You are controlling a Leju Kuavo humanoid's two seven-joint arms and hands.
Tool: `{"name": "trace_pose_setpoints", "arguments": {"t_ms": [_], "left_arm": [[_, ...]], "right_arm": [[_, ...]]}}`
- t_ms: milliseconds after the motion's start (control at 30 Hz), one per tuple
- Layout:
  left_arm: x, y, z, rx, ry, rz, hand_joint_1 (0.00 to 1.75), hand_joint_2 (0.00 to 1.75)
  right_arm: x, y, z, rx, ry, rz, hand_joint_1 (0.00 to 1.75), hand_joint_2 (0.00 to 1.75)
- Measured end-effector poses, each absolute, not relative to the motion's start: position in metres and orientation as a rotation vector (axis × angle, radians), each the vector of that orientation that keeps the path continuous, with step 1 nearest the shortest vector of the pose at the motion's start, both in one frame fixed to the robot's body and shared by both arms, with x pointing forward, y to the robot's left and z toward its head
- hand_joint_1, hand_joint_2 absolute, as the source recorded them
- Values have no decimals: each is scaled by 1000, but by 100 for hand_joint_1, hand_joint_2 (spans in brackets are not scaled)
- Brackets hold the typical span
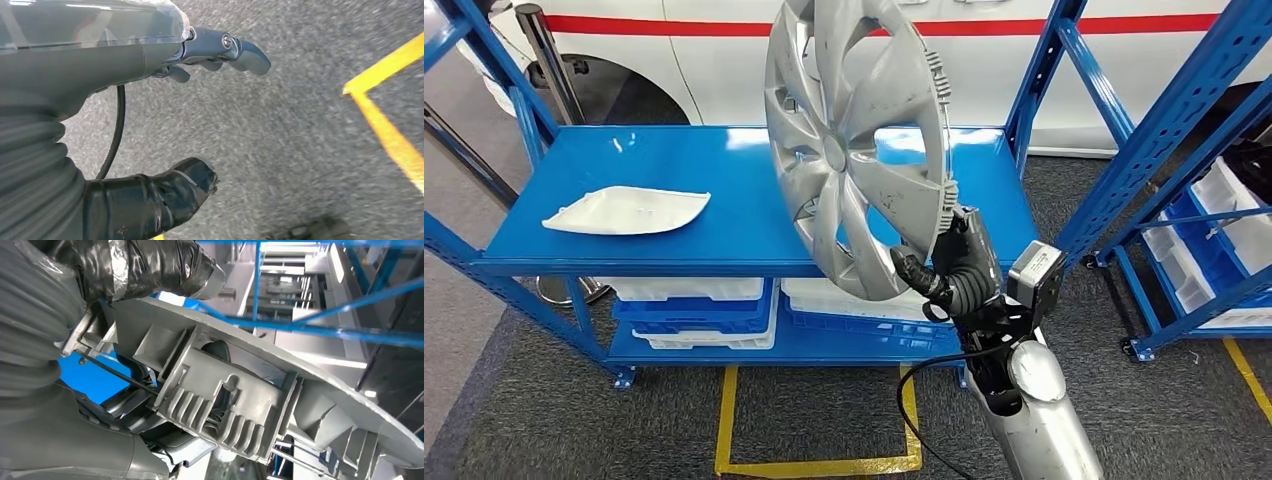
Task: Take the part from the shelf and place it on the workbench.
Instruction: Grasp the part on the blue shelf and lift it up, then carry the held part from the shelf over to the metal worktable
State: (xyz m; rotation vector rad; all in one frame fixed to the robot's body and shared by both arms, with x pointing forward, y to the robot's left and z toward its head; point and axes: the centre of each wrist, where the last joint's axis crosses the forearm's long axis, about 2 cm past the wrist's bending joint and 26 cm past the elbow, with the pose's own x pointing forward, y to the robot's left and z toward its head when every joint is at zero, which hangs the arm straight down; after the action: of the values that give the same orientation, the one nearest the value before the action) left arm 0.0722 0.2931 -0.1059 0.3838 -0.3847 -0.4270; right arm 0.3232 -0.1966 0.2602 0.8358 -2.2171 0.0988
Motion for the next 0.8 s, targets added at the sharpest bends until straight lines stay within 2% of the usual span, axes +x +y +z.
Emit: {"name": "trace_pose_setpoints", "arguments": {"t_ms": [800], "left_arm": [[66,282,-107,367,-353,-418,0,175]], "right_arm": [[319,-206,252,790,-2235,68,175,175]]}}
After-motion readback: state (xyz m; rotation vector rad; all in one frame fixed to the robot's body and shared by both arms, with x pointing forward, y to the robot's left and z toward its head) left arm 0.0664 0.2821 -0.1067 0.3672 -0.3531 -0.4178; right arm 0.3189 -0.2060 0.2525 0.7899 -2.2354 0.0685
